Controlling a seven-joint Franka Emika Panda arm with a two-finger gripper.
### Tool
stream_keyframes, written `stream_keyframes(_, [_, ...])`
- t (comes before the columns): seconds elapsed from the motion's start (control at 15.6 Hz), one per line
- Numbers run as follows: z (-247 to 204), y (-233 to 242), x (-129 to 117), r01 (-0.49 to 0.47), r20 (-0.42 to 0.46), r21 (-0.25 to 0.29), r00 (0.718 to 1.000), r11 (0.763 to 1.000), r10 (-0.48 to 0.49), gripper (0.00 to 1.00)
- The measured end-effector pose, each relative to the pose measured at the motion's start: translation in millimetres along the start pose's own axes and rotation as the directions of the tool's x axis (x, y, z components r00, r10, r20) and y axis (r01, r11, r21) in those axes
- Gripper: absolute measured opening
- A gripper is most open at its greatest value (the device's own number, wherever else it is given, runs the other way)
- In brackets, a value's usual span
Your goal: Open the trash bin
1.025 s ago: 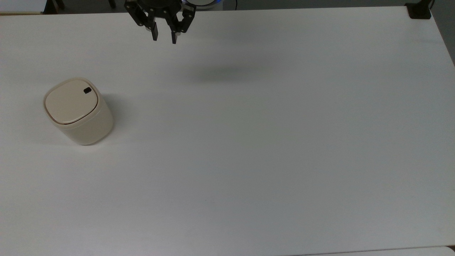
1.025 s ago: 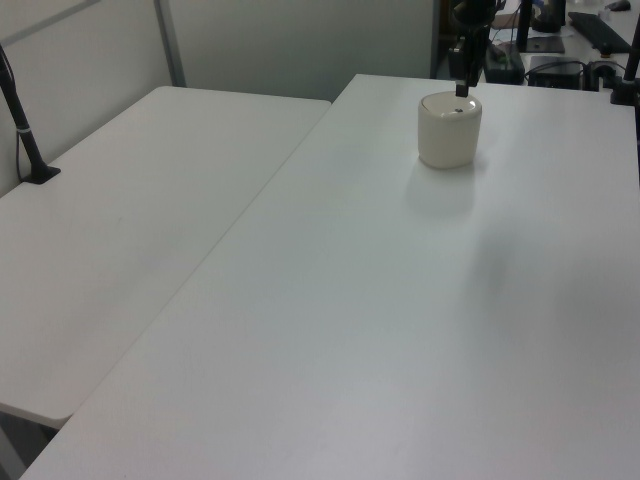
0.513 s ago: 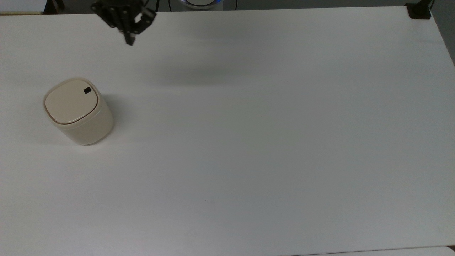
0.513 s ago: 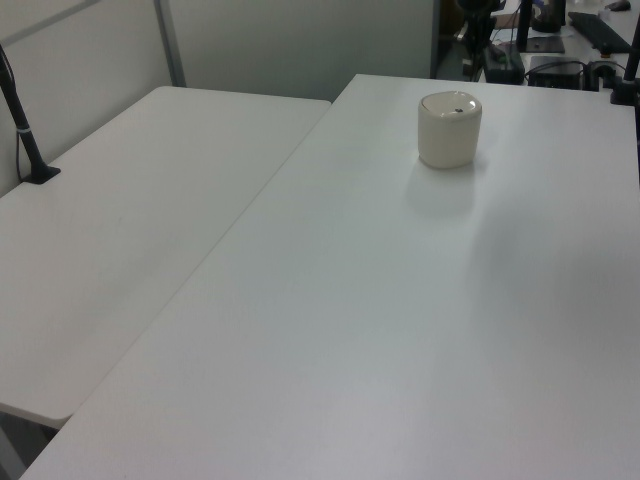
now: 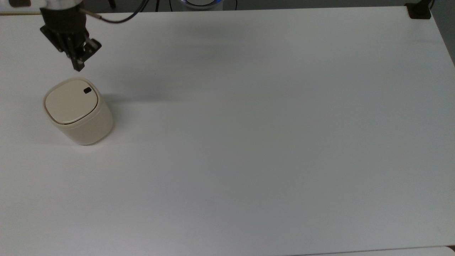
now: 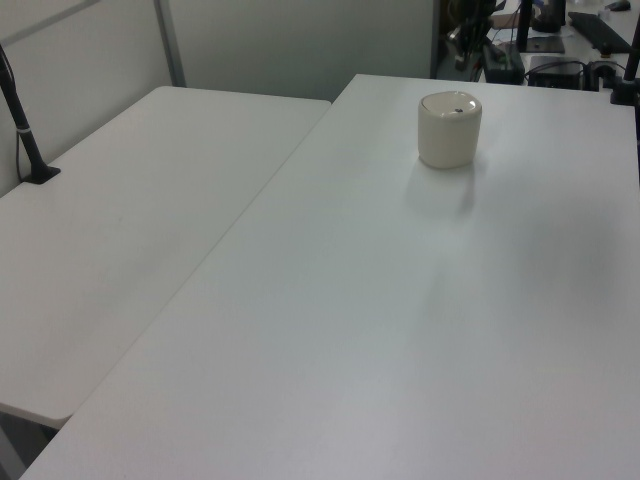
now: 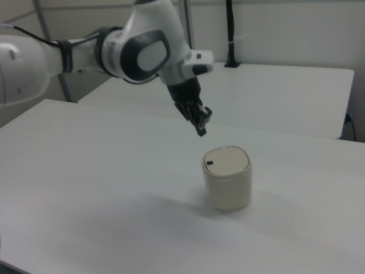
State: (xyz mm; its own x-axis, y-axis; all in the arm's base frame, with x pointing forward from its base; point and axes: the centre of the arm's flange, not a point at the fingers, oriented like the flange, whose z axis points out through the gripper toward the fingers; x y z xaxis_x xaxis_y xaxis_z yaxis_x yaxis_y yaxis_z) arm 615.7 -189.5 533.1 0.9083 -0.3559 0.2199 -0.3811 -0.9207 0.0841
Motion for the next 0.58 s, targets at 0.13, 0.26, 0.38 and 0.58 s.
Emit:
stream_keyframes(0.13, [23, 3, 4, -0.006, 0.016, -0.012, 1.0, 1.0, 0.006, 0.01])
stream_keyframes(0.26, [38, 1, 5, -0.006, 0.037, -0.014, 0.999, 1.0, 0.006, 0.01])
stream_keyframes(0.38, [49, -2, 5, -0.01, 0.054, -0.006, 0.998, 1.0, 0.011, 0.01])
stream_keyframes(0.58, [63, -6, 7, -0.015, 0.058, 0.002, 0.998, 1.0, 0.015, 0.01])
